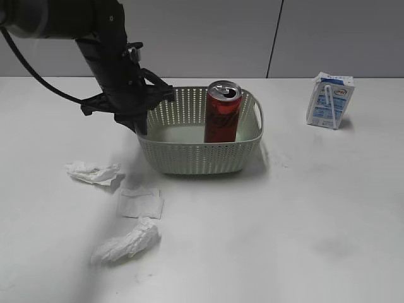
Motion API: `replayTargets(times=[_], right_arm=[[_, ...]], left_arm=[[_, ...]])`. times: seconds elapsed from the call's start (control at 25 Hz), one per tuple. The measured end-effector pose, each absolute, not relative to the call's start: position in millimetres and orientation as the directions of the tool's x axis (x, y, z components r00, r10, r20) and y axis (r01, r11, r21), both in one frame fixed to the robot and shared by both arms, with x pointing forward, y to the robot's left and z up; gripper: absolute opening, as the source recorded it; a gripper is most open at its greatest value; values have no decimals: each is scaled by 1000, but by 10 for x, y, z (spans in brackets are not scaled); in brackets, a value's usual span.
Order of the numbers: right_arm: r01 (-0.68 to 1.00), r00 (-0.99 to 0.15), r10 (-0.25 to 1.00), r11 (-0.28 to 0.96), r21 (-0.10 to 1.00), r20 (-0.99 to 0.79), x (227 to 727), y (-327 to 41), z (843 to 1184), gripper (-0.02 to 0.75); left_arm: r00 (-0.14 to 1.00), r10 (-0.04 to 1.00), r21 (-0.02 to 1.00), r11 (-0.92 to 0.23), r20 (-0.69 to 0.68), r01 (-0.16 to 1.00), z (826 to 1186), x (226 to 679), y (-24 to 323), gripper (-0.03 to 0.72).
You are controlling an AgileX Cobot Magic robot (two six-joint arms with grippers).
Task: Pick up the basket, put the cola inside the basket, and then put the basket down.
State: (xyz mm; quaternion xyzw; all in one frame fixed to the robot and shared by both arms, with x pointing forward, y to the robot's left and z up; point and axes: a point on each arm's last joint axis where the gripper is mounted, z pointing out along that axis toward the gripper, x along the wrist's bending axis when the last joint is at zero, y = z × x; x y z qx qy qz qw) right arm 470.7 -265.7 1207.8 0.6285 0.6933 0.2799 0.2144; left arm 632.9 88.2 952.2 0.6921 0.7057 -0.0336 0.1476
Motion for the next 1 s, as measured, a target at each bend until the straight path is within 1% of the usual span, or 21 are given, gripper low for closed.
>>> replayTargets(times=[0.04,0.08,0.2,0.28,0.36,0.44,0.52,0.6,0.72,0.84,1.0], right_arm=[[752,-119,991,52,657,58,4649,-2662,12042,594],[746,-119,991,51,664,58,4579,-2671,12026,595],[749,-121,990,43,661,73,4409,-2681,11890,594],[749,-124,988,35,661,88,4293,-2683,11807,594],[753,-125,987,30,657,99,4192,-2688,11705,594],[754,-124,987,26,656,103,4077,-2700,11583,594],[755,-128,987,31,655,101,3976,-2712,11447,594],[754,-140,986,47,656,89,3844,-2730,11284,594],[740,-151,985,60,670,79,3613,-2760,11069,594],[719,-155,985,60,693,75,3394,-2790,10868,594],[703,-158,985,62,709,71,3167,-2819,10616,594]], left_arm=[[2,966,165,43,-259,985,9525,6337,878,30],[3,964,173,45,-267,984,9530,6345,871,70],[28,962,188,25,-273,982,9539,6355,861,259],[39,961,191,15,-274,981,9540,6355,858,403],[44,961,193,10,-274,981,9540,6359,867,503],[47,961,192,7,-274,981,9562,6367,902,566],[53,960,197,2,-274,980,9656,6397,997,588],[61,959,227,4,-278,974,9854,6441,1141,597],[81,958,287,2,-274,958,10200,6504,1460,600],[79,964,318,6,-254,948,10464,6520,1880,598],[48,976,266,11,-213,964,10591,6470,2451,594]])
